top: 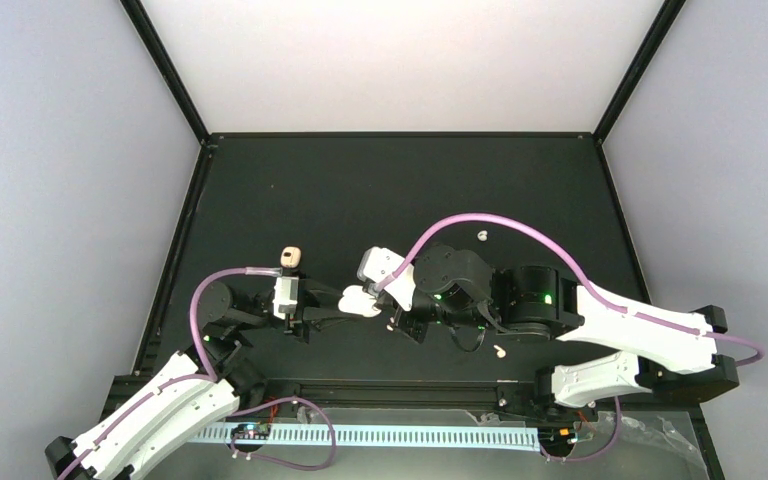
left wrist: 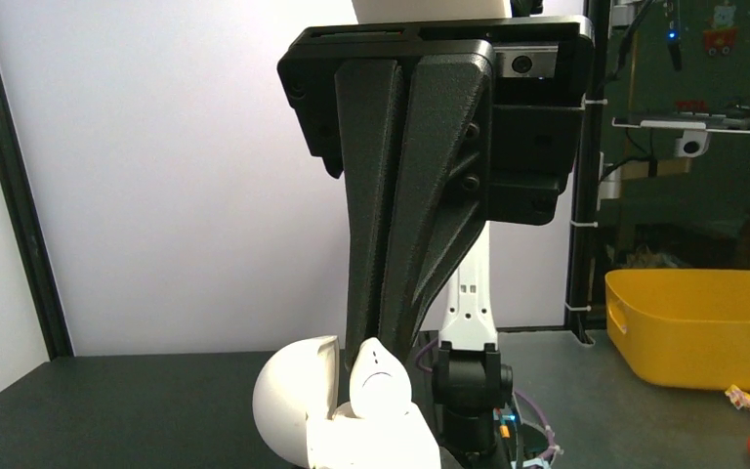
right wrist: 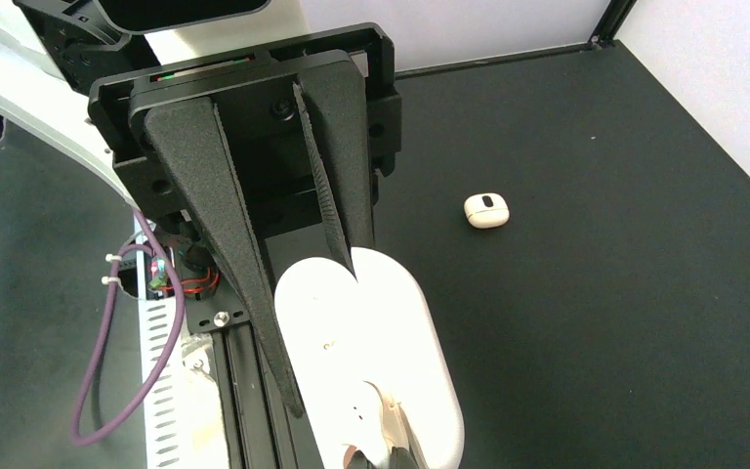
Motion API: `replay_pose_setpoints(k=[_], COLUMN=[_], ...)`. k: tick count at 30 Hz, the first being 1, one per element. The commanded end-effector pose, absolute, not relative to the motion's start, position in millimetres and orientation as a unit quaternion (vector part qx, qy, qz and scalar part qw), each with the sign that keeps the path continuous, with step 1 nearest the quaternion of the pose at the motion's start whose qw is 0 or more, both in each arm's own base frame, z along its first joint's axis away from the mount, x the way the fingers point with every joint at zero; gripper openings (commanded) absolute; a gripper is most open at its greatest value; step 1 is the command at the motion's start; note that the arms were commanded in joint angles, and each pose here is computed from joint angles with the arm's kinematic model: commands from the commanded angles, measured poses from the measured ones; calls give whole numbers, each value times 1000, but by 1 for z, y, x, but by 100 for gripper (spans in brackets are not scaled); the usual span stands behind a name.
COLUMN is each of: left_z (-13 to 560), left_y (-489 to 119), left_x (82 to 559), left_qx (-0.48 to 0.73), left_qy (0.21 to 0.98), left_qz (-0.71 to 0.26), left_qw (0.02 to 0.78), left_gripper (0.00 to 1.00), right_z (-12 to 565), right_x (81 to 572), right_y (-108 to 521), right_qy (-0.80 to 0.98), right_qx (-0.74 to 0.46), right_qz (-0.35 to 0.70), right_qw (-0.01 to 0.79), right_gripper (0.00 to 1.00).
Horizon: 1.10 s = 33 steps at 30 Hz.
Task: Insert the wireless bluetooth earbuds into the charging case
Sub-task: Place the earbud in the charging case.
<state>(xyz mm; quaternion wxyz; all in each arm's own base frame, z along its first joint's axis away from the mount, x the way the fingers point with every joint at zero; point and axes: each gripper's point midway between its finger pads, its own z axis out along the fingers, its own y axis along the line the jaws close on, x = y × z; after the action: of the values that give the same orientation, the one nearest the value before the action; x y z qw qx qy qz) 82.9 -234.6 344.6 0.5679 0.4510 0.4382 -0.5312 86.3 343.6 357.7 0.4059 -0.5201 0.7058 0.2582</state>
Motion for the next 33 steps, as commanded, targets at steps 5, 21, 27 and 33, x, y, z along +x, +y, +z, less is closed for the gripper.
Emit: replay_pose_setpoints(k=[5, 21, 27, 33], left_z=[367, 364, 362, 362], left_y=[-228, -228, -229, -229], left_x=[76, 78, 78, 79], left_qx=[450, 445, 445, 445], left_qy=[400, 404, 406, 407], left_qz=[-524, -525, -526, -527], left_qw=[602, 602, 600, 599], left_gripper=[2, 2, 2, 1], right_z=[344, 369, 389, 407], right_x=[83, 84, 81, 76], right_y=[345, 339, 334, 324], right_qy=[714, 708, 696, 683], right_qx=[-537, -509, -496, -489], right_qz=[238, 271, 298, 322], right_qw=[380, 408, 426, 436], right_gripper=[1, 13, 21, 25])
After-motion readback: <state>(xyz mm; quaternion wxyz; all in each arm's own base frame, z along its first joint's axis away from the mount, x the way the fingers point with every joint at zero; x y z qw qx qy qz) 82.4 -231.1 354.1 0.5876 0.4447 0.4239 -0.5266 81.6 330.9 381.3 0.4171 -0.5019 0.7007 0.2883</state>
